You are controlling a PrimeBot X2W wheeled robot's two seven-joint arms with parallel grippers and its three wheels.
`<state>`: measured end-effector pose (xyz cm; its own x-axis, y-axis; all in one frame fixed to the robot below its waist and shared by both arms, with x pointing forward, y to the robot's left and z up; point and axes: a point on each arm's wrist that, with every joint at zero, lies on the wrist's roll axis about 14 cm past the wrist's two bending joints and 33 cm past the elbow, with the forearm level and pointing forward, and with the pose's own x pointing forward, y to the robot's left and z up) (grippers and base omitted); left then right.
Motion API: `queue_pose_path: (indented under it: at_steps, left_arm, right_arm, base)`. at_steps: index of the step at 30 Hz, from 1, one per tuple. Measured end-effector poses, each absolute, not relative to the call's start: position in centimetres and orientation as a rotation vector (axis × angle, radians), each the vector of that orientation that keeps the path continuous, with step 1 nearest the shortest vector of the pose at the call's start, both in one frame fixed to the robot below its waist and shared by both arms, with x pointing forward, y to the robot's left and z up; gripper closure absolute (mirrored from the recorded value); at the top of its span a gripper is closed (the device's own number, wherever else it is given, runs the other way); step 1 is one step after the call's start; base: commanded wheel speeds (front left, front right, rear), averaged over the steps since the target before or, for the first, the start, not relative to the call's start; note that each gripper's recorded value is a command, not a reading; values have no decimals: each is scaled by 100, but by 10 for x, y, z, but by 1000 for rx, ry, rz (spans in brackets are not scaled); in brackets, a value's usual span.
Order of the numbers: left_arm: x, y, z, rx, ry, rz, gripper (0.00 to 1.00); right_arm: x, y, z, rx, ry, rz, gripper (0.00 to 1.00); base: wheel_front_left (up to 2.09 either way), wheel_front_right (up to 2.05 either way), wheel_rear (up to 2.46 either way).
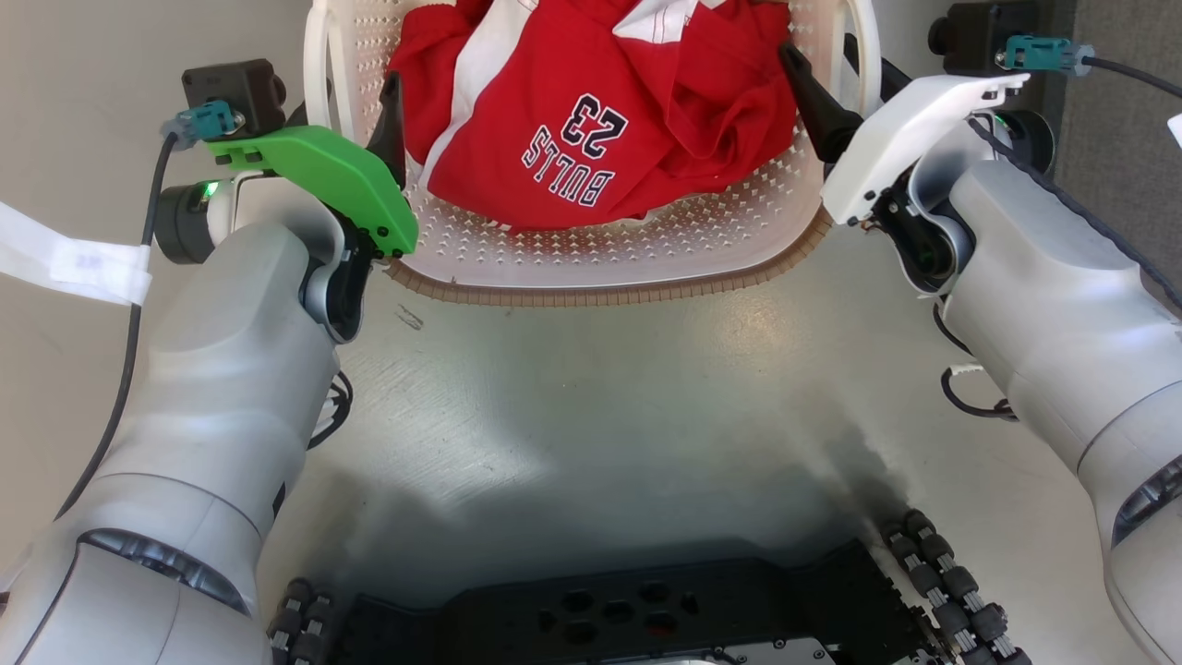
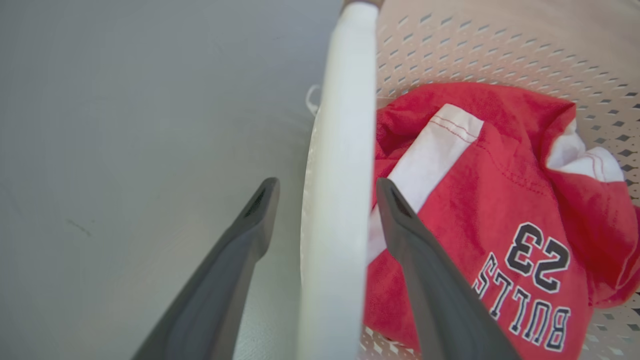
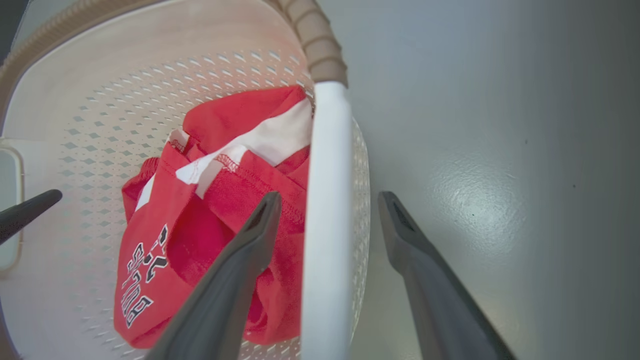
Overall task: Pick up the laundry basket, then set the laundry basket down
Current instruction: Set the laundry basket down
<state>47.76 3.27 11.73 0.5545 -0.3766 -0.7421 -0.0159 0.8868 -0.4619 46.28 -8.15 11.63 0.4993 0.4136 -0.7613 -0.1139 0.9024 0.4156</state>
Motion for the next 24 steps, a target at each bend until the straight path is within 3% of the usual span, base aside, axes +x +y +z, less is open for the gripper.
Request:
queue_pose_path:
  at_steps: [24]
  left_arm:
    - [495,37,182,-366,853,-265,0]
  right_arm:
    - [475,-90,179,307,909,296,0]
  base:
    - [0,0,0]
